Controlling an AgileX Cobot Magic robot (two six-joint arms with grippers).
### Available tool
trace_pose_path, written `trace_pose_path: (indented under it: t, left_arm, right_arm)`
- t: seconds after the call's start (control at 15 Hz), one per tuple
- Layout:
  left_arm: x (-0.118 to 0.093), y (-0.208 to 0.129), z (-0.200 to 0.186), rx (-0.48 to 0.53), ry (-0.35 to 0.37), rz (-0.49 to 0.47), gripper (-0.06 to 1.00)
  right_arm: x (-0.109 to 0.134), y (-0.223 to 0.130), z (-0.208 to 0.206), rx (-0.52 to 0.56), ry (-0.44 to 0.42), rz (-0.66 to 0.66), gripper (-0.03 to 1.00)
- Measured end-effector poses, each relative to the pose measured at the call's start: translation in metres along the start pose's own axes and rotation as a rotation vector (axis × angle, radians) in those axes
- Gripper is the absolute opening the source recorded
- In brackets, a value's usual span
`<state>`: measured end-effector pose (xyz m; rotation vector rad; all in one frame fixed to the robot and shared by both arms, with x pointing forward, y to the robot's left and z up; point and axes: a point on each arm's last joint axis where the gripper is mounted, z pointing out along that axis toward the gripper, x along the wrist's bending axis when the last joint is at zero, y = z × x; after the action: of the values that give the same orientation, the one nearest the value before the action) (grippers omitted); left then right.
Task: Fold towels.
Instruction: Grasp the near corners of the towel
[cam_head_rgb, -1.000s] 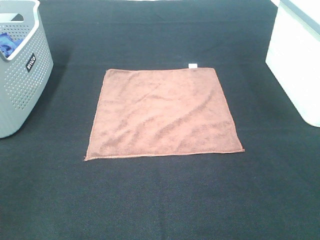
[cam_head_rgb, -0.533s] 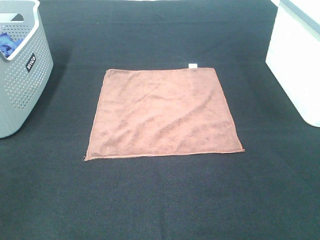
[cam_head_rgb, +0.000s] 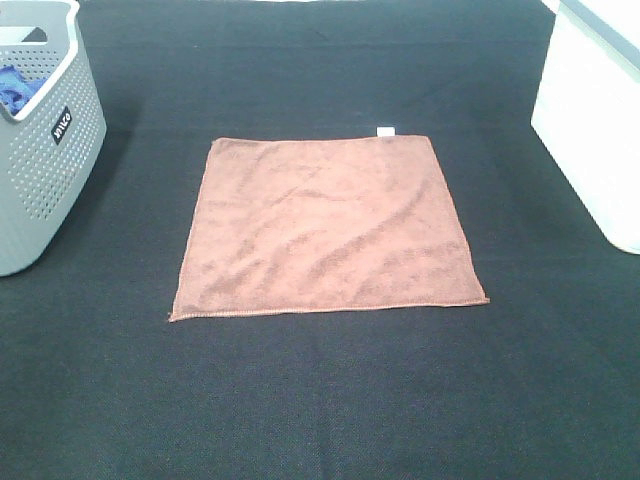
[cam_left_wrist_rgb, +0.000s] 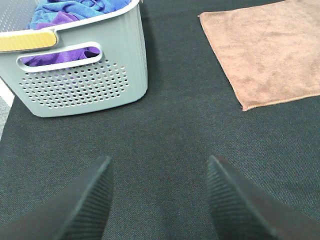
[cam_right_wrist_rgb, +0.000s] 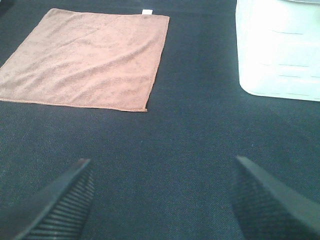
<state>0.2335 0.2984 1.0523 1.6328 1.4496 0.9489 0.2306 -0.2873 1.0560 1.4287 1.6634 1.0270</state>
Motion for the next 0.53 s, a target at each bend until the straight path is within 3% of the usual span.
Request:
trace_pose_path:
  t: [0.53]
  left_arm:
    - [0.0, 0.0, 0.0, 0.0, 0.0, 0.0, 0.55]
  right_arm:
    - [0.0, 0.0, 0.0, 0.0, 0.0, 0.0, 0.71]
